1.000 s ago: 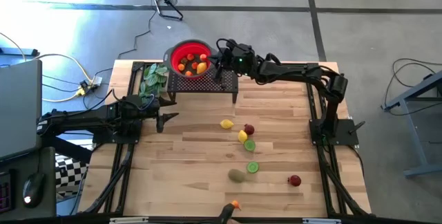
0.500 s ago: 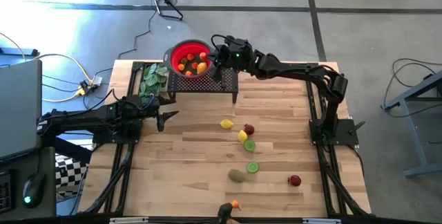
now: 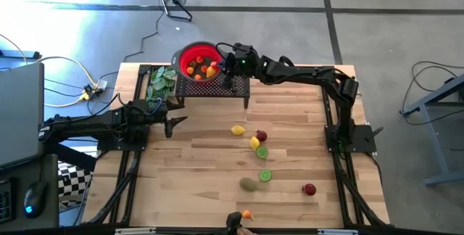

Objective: Pick & Place Fruit
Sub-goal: Put the orange pear into the red strainer bowl on the shelf, then put the red pomegranate into the red strainer bowl on the shelf

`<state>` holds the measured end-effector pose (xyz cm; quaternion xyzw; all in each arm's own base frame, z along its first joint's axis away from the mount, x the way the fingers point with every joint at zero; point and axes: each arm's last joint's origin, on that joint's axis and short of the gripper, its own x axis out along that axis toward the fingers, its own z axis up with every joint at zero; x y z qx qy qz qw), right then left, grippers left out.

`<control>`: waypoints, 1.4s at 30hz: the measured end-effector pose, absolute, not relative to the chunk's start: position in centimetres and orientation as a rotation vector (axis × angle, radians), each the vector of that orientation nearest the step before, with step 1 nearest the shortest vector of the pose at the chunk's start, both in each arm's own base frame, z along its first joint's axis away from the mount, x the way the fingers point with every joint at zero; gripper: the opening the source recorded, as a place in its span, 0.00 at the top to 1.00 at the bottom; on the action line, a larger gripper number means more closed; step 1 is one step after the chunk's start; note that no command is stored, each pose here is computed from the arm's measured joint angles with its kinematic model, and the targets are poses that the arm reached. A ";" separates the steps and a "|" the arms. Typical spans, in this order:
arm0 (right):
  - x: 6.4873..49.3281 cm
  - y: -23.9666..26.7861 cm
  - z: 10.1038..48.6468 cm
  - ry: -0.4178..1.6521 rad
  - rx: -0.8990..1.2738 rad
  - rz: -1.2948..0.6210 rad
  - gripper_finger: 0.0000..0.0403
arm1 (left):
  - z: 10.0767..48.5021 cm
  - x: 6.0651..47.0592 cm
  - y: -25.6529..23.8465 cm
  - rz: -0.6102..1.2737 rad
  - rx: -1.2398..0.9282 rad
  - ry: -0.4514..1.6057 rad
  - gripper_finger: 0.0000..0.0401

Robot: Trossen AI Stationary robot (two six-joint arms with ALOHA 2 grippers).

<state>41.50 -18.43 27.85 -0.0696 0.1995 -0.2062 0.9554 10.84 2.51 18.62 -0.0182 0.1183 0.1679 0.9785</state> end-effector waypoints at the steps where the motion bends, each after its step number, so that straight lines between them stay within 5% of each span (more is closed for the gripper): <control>1: 41.5 -18.4 27.9 0.401 -0.146 -0.419 0.99 | 18.6 10.8 2.5 0.339 -0.037 0.239 0.43; 7: 41.7 -18.5 28.3 0.366 -0.206 -0.439 0.95 | 18.6 10.8 2.5 0.339 -0.037 0.239 0.43; 15: 41.5 -18.4 28.3 0.389 -0.209 -0.443 0.72 | 18.6 10.8 2.5 0.339 -0.037 0.239 0.43; 19: 40.7 -18.0 30.2 0.360 -0.222 -0.467 0.68 | 18.6 10.8 2.5 0.339 -0.037 0.239 0.43; 32: 34.7 -12.6 35.1 0.604 -0.210 -0.345 0.97 | 18.5 10.8 2.5 0.339 -0.037 0.248 0.43; 42: 31.4 -6.9 31.8 0.650 -0.074 -0.293 0.99 | 18.5 10.8 2.5 0.339 -0.037 0.248 0.43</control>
